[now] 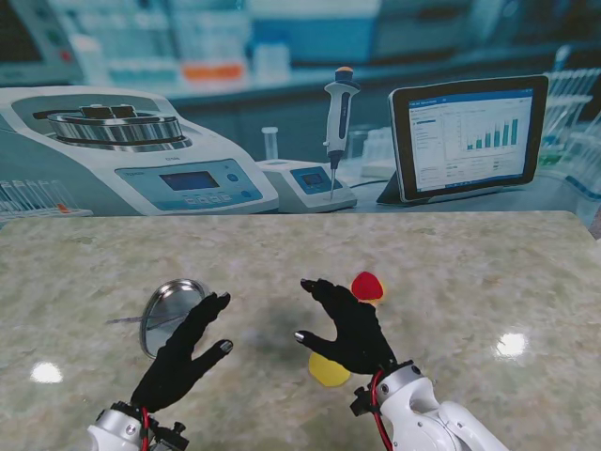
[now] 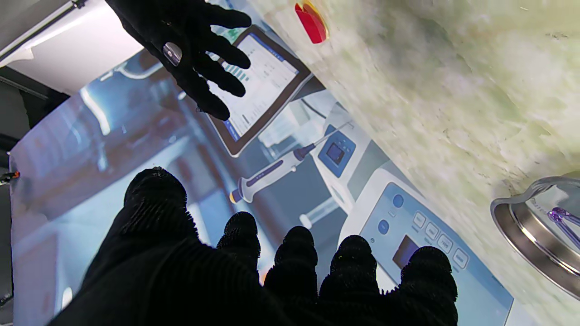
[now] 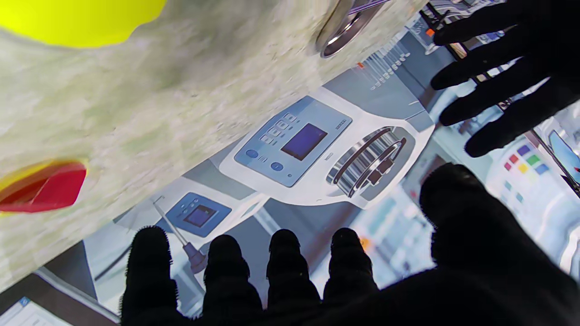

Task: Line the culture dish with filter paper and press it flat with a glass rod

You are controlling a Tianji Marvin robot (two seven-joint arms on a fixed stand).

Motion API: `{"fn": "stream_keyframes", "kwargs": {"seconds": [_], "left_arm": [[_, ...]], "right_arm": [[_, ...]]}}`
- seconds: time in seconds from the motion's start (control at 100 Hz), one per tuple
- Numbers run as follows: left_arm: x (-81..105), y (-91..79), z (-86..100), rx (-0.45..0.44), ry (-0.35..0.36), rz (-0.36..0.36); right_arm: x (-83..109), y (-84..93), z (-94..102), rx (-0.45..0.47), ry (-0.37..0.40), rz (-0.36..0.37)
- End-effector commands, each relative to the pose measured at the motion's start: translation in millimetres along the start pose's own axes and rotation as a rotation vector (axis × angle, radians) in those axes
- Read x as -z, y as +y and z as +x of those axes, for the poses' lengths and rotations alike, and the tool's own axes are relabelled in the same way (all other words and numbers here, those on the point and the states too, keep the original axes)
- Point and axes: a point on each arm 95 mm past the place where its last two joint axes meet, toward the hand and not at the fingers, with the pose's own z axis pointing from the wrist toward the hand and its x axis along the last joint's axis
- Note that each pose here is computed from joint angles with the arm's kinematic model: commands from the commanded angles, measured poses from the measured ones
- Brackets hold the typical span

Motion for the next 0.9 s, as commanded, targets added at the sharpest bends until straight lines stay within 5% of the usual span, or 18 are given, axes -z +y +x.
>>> {"fn": "stream_keyframes", "kwargs": {"seconds": [0.0,0.47,0.89], "left_arm": [[0.2,1.5,-0.2,0.006,-0.010,0.008],[-10.5,-20.3,-0.8,-0.034,-0.031,0.068],[-15.8,-74.4,-25.5,-0.319,-0.100,0.035]], "right_arm": [[4.6,-14.0,-2.6,-0.021,-0.004,0.028],[6.1,-23.8,-10.5,-0.058,0.022,0.036],[9.4,-17.0,-11.8,-0.081,0.012,0.001]]}}
